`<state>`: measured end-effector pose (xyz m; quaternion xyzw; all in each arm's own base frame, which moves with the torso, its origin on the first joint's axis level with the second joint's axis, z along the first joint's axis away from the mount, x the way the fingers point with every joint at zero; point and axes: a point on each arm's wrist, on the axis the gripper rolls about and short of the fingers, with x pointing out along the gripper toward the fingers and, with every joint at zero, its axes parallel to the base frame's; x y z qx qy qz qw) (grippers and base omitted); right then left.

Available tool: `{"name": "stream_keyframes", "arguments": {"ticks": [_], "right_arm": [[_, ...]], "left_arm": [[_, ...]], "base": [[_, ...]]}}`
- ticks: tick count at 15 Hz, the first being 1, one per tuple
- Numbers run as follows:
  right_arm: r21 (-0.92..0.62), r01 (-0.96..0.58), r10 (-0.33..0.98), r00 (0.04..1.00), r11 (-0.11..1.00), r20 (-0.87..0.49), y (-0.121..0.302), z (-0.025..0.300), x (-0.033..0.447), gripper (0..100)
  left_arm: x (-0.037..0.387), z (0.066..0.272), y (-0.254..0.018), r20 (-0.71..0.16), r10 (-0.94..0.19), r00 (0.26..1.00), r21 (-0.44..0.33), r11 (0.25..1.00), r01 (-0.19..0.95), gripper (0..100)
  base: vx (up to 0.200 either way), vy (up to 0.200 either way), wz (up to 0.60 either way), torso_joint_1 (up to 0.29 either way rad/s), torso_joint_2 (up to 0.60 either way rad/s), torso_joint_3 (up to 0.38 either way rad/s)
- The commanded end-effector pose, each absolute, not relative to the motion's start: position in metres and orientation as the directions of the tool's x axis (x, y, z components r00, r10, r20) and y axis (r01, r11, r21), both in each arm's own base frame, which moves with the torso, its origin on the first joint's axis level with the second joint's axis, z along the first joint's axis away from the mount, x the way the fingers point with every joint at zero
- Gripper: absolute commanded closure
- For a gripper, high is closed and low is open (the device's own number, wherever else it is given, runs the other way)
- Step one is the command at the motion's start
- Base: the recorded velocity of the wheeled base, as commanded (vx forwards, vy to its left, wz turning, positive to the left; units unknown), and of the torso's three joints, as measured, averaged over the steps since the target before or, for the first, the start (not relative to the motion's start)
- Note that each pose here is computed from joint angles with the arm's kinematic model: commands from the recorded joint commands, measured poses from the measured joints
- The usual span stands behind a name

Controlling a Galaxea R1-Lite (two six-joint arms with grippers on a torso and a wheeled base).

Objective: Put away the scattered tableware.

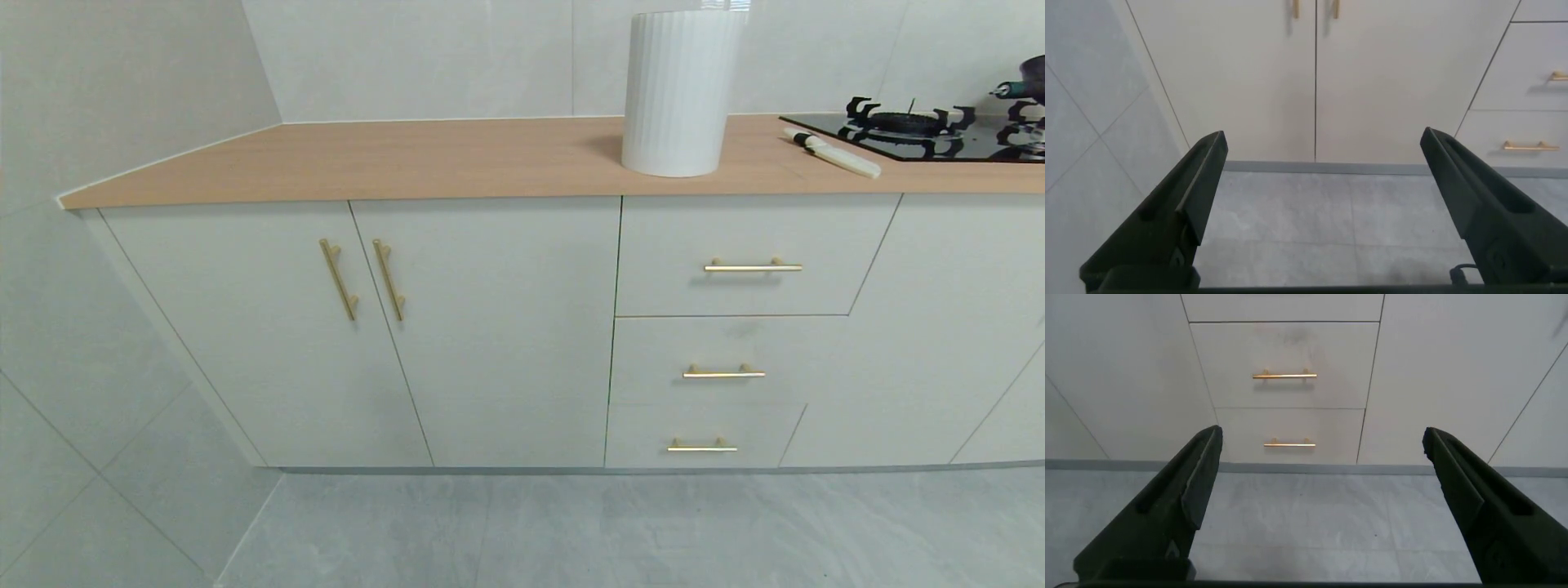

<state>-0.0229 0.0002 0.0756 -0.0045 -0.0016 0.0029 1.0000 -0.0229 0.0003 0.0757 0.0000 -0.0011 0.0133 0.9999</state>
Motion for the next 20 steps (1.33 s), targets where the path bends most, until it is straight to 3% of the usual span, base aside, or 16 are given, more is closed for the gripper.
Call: {"name": "stream_keyframes", "arguments": {"ticks": [1, 18, 20], "right_arm": [[-0.009, -0.006, 0.006, 1.000, 1.000, -0.002, 0.0002, 0.0755, -0.0227, 0], [-0.008, -0.006, 0.006, 1.000, 1.000, 0.000, 0.0002, 0.0755, -0.0228, 0], [-0.009, -0.006, 0.006, 1.000, 1.000, 0.000, 0.0002, 0.0755, -0.0228, 0]], "left_arm": [[-0.0228, 0.0756, 0.0003, 0.002, 0.028, 1.000, 0.005, 1.000, -0.028, 0], [-0.0228, 0.0756, 0.0003, 0.002, 0.028, 1.000, 0.003, 1.000, -0.028, 0], [-0.0228, 0.0756, 0.0003, 0.002, 0.028, 1.000, 0.000, 1.000, -0.028, 0]], "base": [[0.200, 0.000, 0.00, 0.012, -0.01, 0.002], [0.200, 0.000, 0.00, 0.005, 0.00, 0.003], [0.000, 0.000, 0.00, 0.000, 0.00, 0.000]]}}
